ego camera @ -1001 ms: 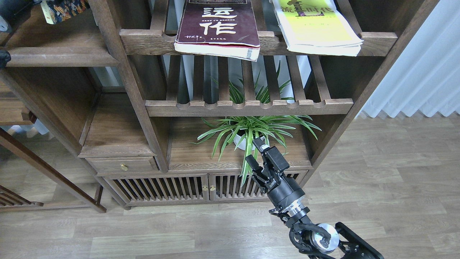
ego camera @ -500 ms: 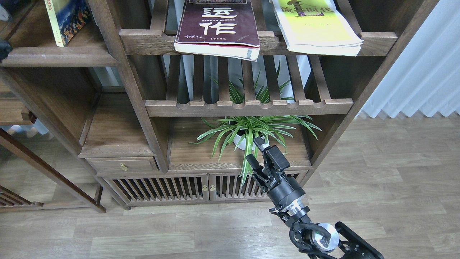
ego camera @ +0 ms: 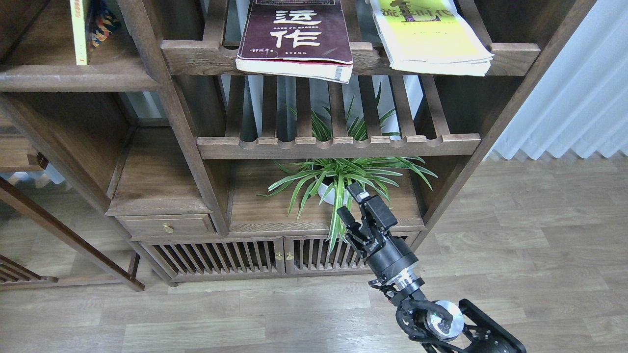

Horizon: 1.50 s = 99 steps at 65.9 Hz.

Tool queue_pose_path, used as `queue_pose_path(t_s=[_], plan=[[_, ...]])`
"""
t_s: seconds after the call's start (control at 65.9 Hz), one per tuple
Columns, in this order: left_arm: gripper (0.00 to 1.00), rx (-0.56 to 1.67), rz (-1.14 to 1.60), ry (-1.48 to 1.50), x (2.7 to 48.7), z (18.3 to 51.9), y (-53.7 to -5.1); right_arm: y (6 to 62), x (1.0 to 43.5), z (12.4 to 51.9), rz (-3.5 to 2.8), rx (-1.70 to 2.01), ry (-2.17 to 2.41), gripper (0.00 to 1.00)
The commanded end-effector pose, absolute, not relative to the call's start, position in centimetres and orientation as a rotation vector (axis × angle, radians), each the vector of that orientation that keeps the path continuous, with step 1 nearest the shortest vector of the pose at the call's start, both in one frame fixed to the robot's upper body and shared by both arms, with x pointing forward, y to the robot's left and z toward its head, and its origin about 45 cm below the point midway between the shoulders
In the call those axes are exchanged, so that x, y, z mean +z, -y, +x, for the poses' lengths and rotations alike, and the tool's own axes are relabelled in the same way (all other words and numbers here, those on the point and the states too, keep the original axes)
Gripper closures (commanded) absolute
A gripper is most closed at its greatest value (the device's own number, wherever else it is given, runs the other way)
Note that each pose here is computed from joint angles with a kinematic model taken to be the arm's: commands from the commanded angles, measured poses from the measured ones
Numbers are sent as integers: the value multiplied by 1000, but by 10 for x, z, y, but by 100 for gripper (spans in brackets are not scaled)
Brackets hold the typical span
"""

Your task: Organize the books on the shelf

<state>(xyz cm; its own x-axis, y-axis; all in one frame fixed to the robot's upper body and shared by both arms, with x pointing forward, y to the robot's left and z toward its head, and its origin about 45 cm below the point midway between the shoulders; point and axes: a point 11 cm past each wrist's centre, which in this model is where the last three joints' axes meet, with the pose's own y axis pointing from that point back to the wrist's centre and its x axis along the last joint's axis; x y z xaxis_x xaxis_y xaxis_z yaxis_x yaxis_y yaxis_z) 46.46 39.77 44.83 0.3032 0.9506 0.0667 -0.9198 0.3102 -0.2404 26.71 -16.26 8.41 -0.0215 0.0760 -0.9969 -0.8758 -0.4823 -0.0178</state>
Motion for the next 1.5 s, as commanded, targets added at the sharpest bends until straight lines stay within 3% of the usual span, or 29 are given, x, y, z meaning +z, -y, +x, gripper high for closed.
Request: queue_pose_path(t_s=[0.0, 0.531, 0.758, 1.168, 1.486], plan=[[50, 1256, -191, 204, 442, 445, -404, 161, 85, 268, -1506, 1605, -863, 8], [46, 1229, -247, 118, 384, 357, -413, 153, 90, 272, -1514, 1599, -842, 6], [43, 1185, -318, 17, 346, 328, -394, 151, 96, 272, -1562, 1587, -828, 6], [22, 1073, -492, -181, 288, 315, -345, 150, 131, 313, -1584, 1452, -801, 6], [18, 1126, -531, -386, 226, 296, -327, 164, 133, 317, -1621, 1432, -826, 6]])
